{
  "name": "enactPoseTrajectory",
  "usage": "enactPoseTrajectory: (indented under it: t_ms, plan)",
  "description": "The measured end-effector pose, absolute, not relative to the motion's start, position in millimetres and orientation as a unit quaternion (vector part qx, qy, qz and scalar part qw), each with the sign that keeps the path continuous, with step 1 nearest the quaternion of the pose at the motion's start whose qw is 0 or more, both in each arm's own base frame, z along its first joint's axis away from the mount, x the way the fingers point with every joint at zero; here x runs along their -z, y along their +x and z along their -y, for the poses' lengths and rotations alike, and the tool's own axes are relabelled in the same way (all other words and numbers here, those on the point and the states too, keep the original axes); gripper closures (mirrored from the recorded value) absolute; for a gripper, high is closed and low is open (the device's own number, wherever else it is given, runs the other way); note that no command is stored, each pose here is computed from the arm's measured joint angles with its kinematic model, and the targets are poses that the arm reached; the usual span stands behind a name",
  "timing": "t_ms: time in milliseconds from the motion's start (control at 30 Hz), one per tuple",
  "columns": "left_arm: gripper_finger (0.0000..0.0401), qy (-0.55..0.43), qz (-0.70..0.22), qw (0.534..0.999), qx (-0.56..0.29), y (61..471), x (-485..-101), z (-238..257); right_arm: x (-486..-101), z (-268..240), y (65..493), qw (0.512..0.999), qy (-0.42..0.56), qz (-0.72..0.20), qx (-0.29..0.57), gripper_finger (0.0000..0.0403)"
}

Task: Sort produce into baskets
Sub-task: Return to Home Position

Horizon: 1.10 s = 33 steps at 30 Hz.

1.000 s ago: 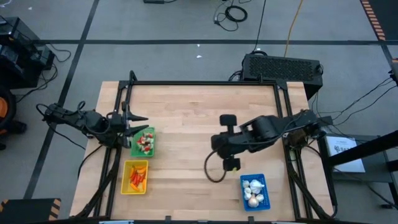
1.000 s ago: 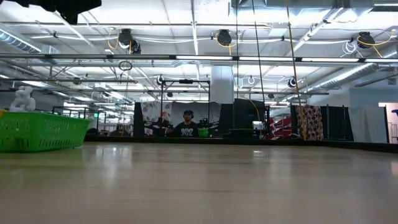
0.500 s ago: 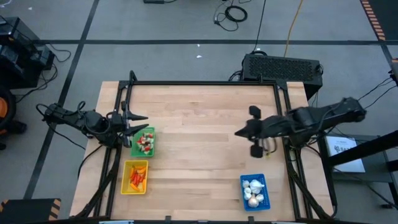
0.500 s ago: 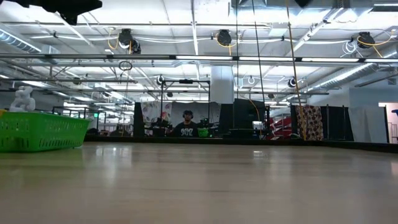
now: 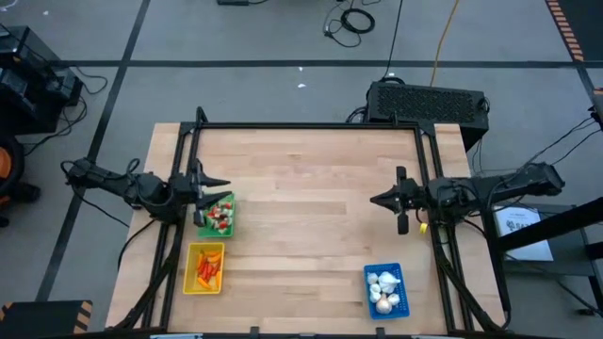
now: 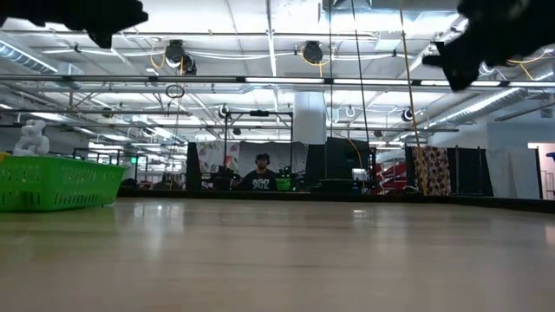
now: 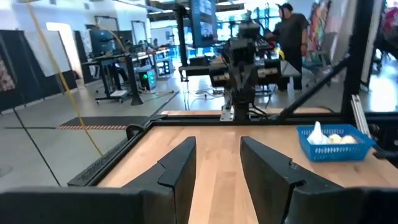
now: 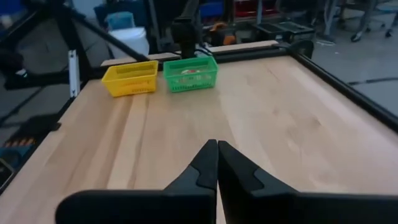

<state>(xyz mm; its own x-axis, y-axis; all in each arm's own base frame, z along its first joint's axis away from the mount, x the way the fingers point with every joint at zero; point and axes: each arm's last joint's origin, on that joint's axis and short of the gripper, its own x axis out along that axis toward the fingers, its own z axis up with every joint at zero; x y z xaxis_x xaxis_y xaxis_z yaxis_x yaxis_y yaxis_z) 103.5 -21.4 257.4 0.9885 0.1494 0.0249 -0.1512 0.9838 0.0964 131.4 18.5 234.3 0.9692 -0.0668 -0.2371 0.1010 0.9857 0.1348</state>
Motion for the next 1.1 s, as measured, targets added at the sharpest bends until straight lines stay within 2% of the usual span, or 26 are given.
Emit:
enactPoseTrajectory:
  t_ms: [333,467,667,900,1100]
  plan:
    - [0.0267,-0.014,0.012,0.996,-0.088,112,-220,18,-178,-10,118,0.987,0.142,-0.046,0.061,0.0402]
    - [0.0267,-0.018,0.011,0.997,-0.072,114,-212,17,-164,-11,116,0.988,0.146,-0.029,0.037,0.0402]
    - [0.0267,-0.028,0.013,0.999,-0.026,115,-213,18,-162,-11,116,0.989,0.141,-0.037,0.023,0.0402]
    - [0.0267,-0.052,0.022,0.998,-0.011,115,-213,19,-162,-7,114,0.990,0.136,-0.037,0.032,0.0402]
    - [0.0267,-0.078,0.065,0.995,-0.001,117,-182,19,-162,-1,110,0.991,0.117,-0.037,0.047,0.0402]
